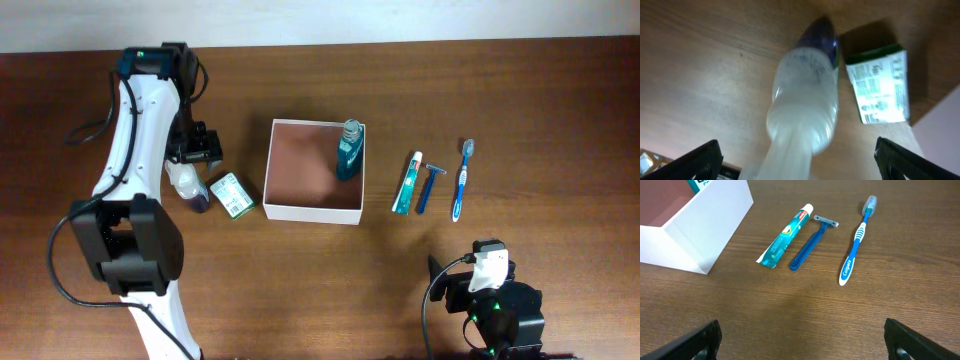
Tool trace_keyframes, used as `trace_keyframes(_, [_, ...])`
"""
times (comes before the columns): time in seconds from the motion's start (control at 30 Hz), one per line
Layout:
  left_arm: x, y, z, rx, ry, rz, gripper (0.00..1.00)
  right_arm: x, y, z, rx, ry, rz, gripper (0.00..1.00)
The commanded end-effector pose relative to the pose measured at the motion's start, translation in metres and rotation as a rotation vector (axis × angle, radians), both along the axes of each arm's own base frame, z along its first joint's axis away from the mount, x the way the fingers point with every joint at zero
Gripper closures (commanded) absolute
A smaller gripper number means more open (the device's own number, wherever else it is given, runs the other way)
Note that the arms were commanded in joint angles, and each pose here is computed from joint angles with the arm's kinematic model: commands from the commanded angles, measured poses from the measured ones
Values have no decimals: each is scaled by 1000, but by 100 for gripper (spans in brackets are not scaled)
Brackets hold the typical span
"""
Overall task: Pack container
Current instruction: 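Move left gripper to the white-capped blue bottle and grasp it, then place the blue bottle into the box beside the Listerine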
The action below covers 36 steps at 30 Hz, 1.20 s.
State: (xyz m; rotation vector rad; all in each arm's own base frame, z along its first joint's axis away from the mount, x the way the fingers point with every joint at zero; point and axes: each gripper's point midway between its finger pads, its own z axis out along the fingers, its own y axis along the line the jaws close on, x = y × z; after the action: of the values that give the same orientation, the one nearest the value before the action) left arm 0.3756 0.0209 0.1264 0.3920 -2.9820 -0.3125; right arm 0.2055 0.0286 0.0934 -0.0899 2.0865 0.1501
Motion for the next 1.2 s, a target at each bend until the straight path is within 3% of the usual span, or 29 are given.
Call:
trace_keyframes(0.0, [-6, 3, -12, -9, 11, -8, 1, 0, -1, -1, 13, -1, -9, 1])
trace_keyframes(0.1, [-6, -3, -27, -43, 12, -12, 2, 0, -1, -1, 13, -1, -9, 1])
trace_keyframes(0.17, [-4, -5, -31, -55, 5, -10, 11, 0, -1, -1, 13, -1, -9, 1])
trace_keyframes(0.23, [-3, -6, -31, -62, -2, -9, 27, 0, -1, -1, 13, -1, -9, 1])
trace_keyframes(0.3, [-2, -6, -31, -62, -4, -9, 51, 0, -1, -1, 13, -1, -9, 1])
trace_keyframes(0.37, [-2, -6, -31, -61, -3, -9, 62, 0, -1, -1, 13, -1, -9, 1])
trace_keyframes(0.5, [-2, -5, -31, -61, -4, -8, 63, 0, -1, -1, 13, -1, -9, 1])
trace_keyframes(0.73, [-1, -5, -14, -67, -32, -59, 72, 0, -1, -1, 13, -1, -9, 1])
trace_keyframes(0.87, [7, -6, 30, -67, -147, -80, 73, 0, -1, -1, 13, -1, -9, 1])
trace_keyframes(1.03, [9, -18, 102, -76, -353, -117, 91, 0, -1, -1, 13, -1, -9, 1])
trace_keyframes(1.17, [2, -62, 143, -183, -481, -231, 92, 0, -1, -1, 13, 0, -9, 1])
